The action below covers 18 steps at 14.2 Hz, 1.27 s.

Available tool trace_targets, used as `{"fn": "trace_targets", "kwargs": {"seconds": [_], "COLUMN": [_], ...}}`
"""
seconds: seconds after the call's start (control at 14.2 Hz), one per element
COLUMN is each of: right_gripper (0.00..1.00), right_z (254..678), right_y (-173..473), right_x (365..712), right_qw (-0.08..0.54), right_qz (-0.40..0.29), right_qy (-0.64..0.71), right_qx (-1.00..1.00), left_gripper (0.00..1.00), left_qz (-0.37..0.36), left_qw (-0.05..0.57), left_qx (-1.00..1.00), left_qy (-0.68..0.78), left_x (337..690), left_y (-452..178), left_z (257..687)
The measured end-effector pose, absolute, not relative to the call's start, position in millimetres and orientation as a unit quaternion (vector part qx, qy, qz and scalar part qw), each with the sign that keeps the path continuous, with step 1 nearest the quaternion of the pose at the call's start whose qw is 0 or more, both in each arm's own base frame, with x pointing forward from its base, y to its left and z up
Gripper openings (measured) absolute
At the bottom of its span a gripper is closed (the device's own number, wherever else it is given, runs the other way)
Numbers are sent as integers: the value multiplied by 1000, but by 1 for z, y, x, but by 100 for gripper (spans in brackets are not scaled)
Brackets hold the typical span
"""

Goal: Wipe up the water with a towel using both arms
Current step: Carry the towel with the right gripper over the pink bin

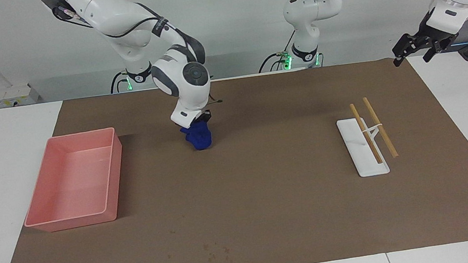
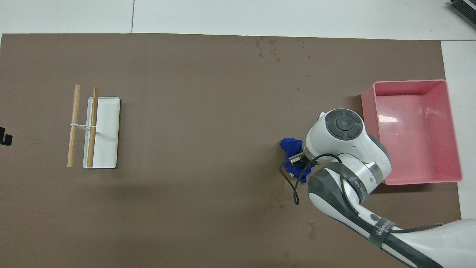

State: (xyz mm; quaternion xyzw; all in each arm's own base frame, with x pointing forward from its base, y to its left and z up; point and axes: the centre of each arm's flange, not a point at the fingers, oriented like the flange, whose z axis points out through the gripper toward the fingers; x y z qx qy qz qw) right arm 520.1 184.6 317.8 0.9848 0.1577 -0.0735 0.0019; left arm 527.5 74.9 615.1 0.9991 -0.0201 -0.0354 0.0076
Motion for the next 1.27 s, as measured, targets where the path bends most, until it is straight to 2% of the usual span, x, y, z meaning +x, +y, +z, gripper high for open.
{"fn": "trace_targets", "kwargs": {"seconds": [0.14, 0.28, 0.64, 0.99, 1.27], "right_gripper": [17, 17, 17, 17, 17], "right_z": [314, 300, 294, 293, 293], "right_y": [188, 202, 218, 243, 295], "right_x": [520, 506, 482, 468, 443], "right_qw": [-7, -21, -18, -34, -86], "right_qz": [-61, -47, 3, 5, -24], "right_qy": [169, 165, 72, -46, -123], "right_qx": [984, 985, 997, 998, 988], "left_gripper": [100, 100, 100, 100, 100], "left_qz": [-35, -35, -35, -35, -35], "left_qw": [8, 8, 8, 8, 8], "left_qx": [999, 999, 999, 999, 999], "left_qy": [-20, -20, -20, -20, -20], "left_x": [527, 527, 527, 527, 527], "left_y": [75, 75, 75, 75, 75], "left_z": [615, 615, 615, 615, 615]}}
